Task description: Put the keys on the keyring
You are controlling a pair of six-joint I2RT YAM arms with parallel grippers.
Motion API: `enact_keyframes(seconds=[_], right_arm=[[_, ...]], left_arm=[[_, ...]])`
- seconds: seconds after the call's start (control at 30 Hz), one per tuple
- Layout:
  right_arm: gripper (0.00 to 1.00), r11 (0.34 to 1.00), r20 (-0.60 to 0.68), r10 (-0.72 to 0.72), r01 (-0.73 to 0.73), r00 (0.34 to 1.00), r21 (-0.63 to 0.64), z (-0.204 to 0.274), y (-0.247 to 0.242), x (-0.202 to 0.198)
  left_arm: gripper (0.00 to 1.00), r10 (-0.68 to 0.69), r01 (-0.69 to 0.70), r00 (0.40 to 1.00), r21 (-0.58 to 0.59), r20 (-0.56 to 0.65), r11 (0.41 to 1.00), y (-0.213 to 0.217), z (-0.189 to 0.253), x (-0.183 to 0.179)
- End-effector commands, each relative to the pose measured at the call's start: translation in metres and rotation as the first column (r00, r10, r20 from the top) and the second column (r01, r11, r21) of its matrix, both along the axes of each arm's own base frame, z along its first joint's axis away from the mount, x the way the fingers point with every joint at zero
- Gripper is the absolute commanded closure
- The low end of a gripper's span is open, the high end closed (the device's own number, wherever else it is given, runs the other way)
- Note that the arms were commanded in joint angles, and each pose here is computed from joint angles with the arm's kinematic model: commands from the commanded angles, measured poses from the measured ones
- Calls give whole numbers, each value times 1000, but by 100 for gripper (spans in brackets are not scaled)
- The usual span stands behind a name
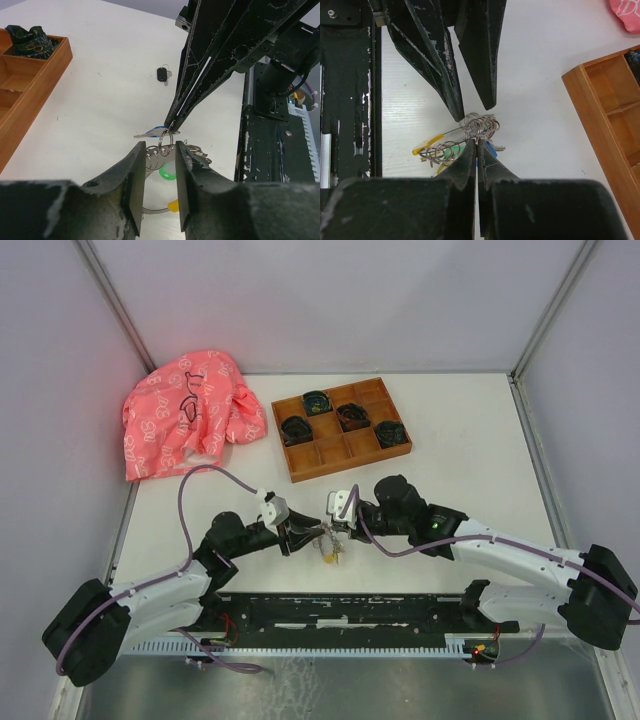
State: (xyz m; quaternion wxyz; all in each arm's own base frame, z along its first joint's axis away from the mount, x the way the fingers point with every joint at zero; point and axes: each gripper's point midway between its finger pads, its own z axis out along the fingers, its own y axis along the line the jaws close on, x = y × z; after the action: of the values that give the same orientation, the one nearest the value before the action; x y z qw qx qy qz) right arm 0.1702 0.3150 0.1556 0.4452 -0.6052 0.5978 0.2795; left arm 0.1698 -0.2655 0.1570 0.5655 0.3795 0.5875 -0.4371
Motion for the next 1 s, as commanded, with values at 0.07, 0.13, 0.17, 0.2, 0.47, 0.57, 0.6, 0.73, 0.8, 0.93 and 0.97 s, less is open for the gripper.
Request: enact_keyframes(seconds=[0.07, 0.13, 0.17, 0.2, 0.47, 0.57, 0.6, 0.73, 0.8, 0.93, 0.97], right_arm=[[99, 998, 77, 59, -62, 995, 31, 29, 7, 1], [99, 997, 85, 74, -77, 994, 28, 30, 8, -1], [99, 996, 91, 80, -83, 993, 27, 30, 7, -1], [99, 995, 100, 89, -92, 991, 26, 31, 8, -2], [99, 991, 127, 129, -133, 984, 23, 35, 9, -4], [99, 990, 133, 136, -140, 982, 21, 35, 9, -5], [99, 990, 135, 137, -141, 981, 21, 36, 9, -5], [99, 989, 142, 140, -144, 980, 20, 37, 9, -6], [99, 989, 141, 144, -148, 979, 21, 36, 9, -7], [99, 988, 147, 150, -155, 978, 23, 38, 9, -8], [99, 988, 150, 149, -155, 977, 24, 39, 8, -8]], left_arm=[[57, -6, 8, 995, -26, 102, 1000, -2, 26, 4], [55, -3, 5, 995, -24, 104, 1000, -2, 26, 5], [54, -5, 7, 995, -18, 100, 1000, -3, 26, 5], [54, -11, 12, 995, -14, 104, 1000, -4, 26, 5], [53, -108, 105, 989, 33, 99, 994, -15, 19, -1], [56, -144, 140, 985, 49, 94, 989, -20, 18, -2], [57, -154, 150, 984, 55, 89, 987, -21, 17, -3], [62, -189, 184, 979, 63, 80, 981, -24, 15, -6], [64, -200, 195, 977, 67, 76, 979, -25, 13, -8], [69, -216, 211, 974, 82, 65, 974, -26, 11, -9], [70, -220, 214, 973, 84, 63, 973, -26, 10, -9]])
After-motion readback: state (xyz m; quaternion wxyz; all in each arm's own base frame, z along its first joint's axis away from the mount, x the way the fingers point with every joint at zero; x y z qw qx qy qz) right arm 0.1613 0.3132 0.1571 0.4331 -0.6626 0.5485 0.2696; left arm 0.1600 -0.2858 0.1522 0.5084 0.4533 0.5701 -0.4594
